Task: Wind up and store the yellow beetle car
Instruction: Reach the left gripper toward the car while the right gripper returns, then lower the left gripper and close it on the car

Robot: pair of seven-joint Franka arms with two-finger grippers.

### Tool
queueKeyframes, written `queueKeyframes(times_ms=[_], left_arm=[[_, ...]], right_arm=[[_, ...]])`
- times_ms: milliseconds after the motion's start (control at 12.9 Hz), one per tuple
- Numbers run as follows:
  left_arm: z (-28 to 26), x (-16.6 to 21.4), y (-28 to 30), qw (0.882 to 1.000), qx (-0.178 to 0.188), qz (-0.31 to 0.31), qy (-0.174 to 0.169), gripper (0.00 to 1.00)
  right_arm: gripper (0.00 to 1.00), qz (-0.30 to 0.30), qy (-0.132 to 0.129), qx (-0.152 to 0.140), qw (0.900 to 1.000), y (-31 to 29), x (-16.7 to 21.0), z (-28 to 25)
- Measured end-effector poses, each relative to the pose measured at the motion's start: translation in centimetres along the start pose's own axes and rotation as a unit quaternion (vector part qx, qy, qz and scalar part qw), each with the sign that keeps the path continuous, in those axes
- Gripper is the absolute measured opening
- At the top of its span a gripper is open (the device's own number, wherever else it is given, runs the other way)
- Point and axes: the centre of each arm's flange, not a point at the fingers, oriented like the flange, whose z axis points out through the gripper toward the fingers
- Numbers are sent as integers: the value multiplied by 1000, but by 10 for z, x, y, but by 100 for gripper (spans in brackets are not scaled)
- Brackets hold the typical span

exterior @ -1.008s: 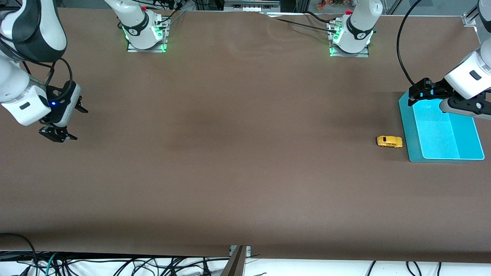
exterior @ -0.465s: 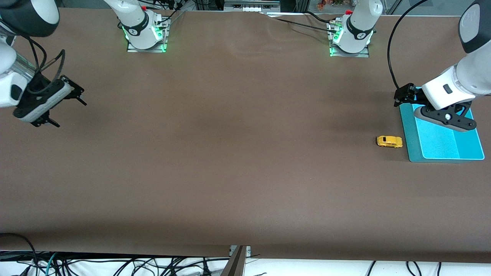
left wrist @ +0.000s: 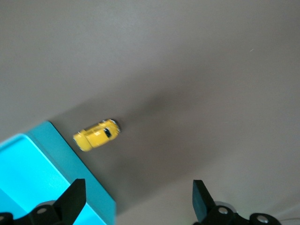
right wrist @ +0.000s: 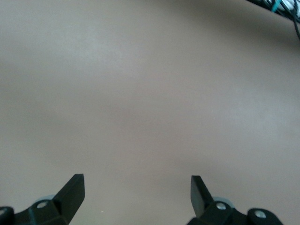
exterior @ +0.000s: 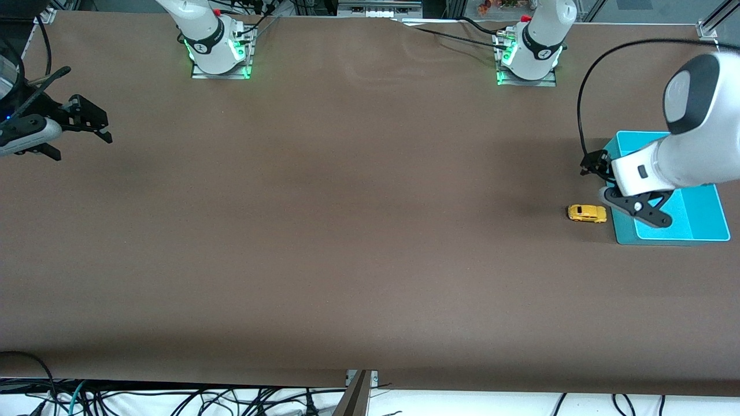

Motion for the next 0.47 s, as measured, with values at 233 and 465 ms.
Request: queueKeyframes(times_ms=[233, 465], left_arm=[[48, 3, -20, 995, 21, 94, -19, 100], [105, -6, -35, 982, 39, 185, -14, 100]], right_arm=[[100, 26, -1, -1, 1000, -2, 0, -10], [100, 42, -9, 2, 999, -2, -3, -9]])
